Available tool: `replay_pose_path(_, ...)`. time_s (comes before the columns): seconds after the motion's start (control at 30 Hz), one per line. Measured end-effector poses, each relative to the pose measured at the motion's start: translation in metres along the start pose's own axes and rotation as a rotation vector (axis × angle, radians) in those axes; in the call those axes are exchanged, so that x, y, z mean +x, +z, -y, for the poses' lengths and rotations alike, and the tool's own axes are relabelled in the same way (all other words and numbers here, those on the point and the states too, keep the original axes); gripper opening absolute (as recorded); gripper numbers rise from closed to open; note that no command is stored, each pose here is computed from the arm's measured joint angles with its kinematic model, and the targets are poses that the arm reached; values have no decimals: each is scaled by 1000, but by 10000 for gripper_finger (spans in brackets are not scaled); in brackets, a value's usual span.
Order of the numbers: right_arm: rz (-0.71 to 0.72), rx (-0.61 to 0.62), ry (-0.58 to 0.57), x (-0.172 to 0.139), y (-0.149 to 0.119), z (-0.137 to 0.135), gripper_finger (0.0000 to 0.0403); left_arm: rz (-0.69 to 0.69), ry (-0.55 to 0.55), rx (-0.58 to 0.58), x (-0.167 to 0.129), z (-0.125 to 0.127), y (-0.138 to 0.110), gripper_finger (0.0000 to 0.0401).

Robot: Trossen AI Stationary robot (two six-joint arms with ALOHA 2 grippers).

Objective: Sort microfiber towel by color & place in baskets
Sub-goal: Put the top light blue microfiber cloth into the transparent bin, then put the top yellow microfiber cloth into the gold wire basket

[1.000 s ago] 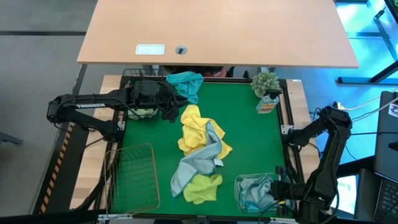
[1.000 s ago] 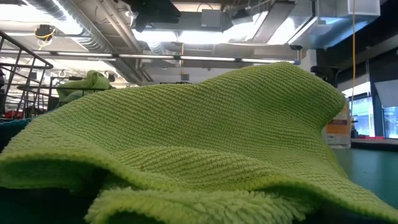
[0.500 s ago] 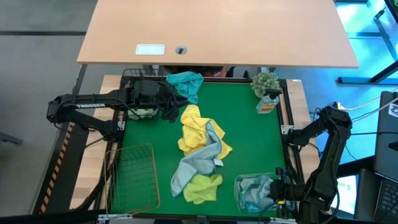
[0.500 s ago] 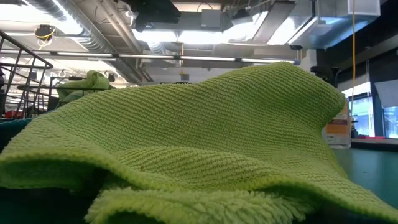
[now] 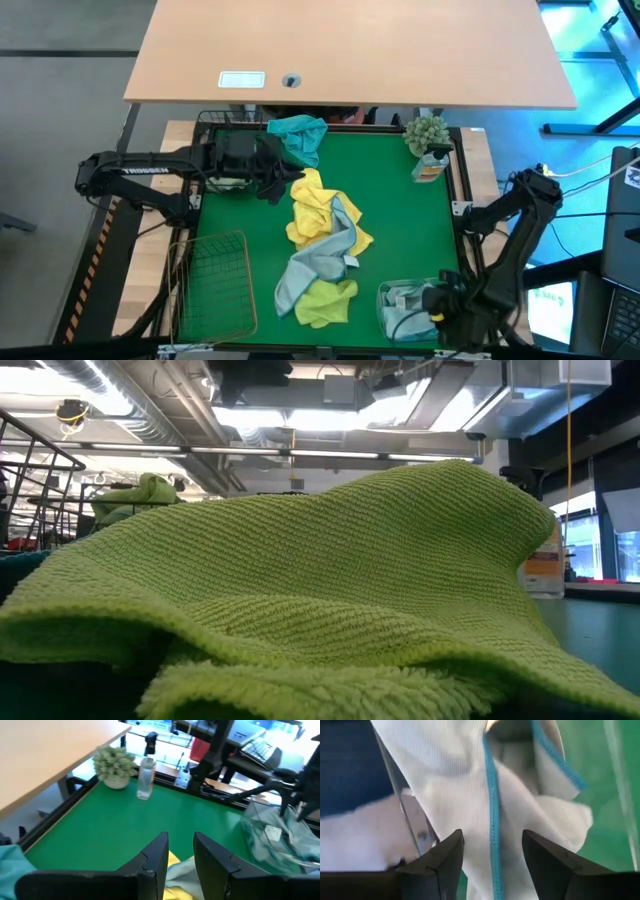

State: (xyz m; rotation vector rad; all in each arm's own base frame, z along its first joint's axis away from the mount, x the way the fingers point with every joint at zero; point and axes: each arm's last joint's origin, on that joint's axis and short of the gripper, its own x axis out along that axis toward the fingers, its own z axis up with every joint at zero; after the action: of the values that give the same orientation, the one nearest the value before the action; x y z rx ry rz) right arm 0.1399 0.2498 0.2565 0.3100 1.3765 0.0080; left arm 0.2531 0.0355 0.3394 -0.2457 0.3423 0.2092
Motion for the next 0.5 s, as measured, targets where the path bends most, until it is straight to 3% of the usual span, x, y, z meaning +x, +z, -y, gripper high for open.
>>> replay_pose_path(0.17, -125, -26, 48, 0, 12, 5, 202, -7, -33, 59, 0, 9, -2, 86)
replay_pose_path(0.5, -40, -17, 147, -34, 28, 24, 202, -24, -44, 107, 5, 15, -6, 97)
